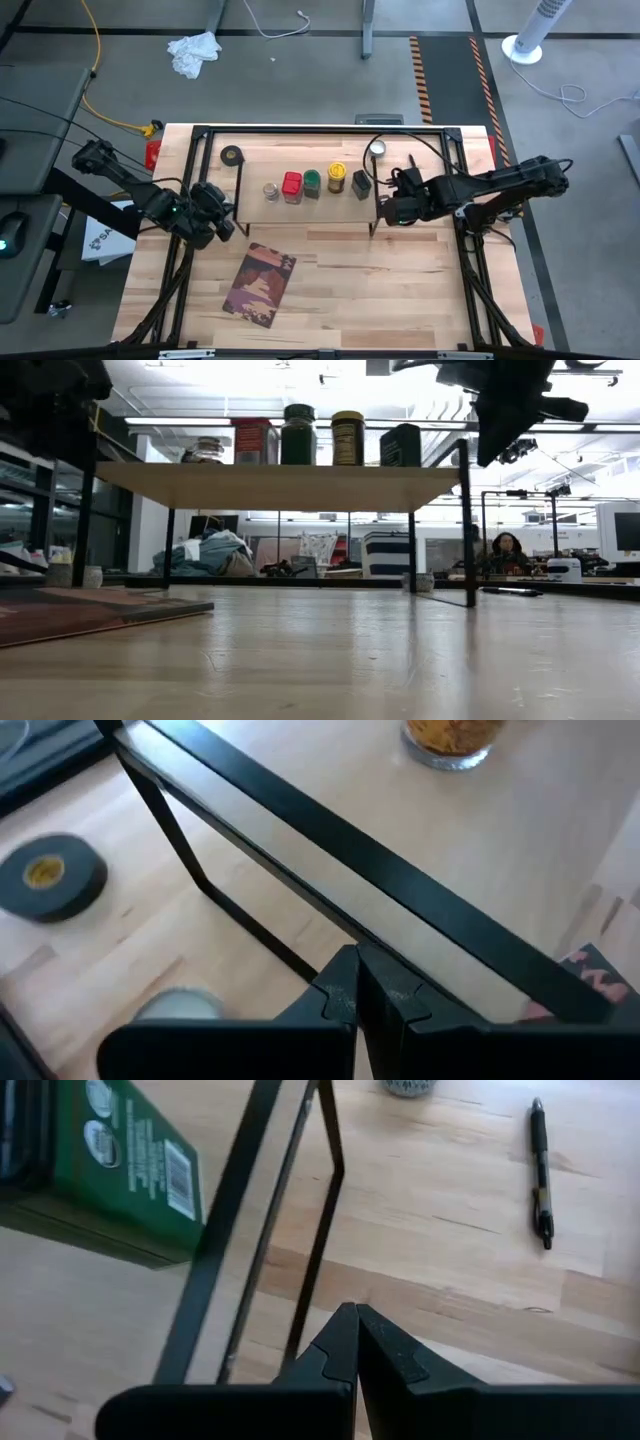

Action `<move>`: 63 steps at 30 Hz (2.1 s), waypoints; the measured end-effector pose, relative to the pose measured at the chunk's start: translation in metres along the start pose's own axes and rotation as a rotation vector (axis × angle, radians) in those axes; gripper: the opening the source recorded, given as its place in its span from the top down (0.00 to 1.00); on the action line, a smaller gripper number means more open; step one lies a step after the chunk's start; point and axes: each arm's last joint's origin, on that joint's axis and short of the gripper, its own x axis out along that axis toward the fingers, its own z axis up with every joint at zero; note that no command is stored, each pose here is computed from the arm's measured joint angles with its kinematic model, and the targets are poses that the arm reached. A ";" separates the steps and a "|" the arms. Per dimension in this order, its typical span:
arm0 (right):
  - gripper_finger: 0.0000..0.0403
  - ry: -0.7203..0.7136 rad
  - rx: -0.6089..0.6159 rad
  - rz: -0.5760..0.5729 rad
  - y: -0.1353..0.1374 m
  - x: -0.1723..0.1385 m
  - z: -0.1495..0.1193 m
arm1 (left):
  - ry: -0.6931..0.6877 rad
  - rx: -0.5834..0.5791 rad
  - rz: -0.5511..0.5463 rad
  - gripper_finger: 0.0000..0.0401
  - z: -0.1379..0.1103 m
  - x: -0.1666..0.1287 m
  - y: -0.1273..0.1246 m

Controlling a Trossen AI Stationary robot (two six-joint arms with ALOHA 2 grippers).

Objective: Shelf spices
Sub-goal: Adjust the shelf

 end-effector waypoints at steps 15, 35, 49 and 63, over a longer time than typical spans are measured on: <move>1.00 -0.074 -0.052 -0.023 -0.010 -0.007 0.004 | -0.051 0.081 0.019 1.00 0.022 0.023 -0.016; 1.00 -0.325 -0.052 0.449 -0.007 -0.058 0.032 | -0.653 -0.104 -0.673 1.00 0.046 -0.037 0.027; 1.00 -0.415 -0.305 0.471 0.000 -0.055 0.051 | -0.649 0.007 -0.952 1.00 -0.018 0.016 0.035; 1.00 -0.465 -0.210 0.751 -0.042 0.023 -0.024 | -0.704 0.045 -1.000 1.00 -0.031 0.038 0.032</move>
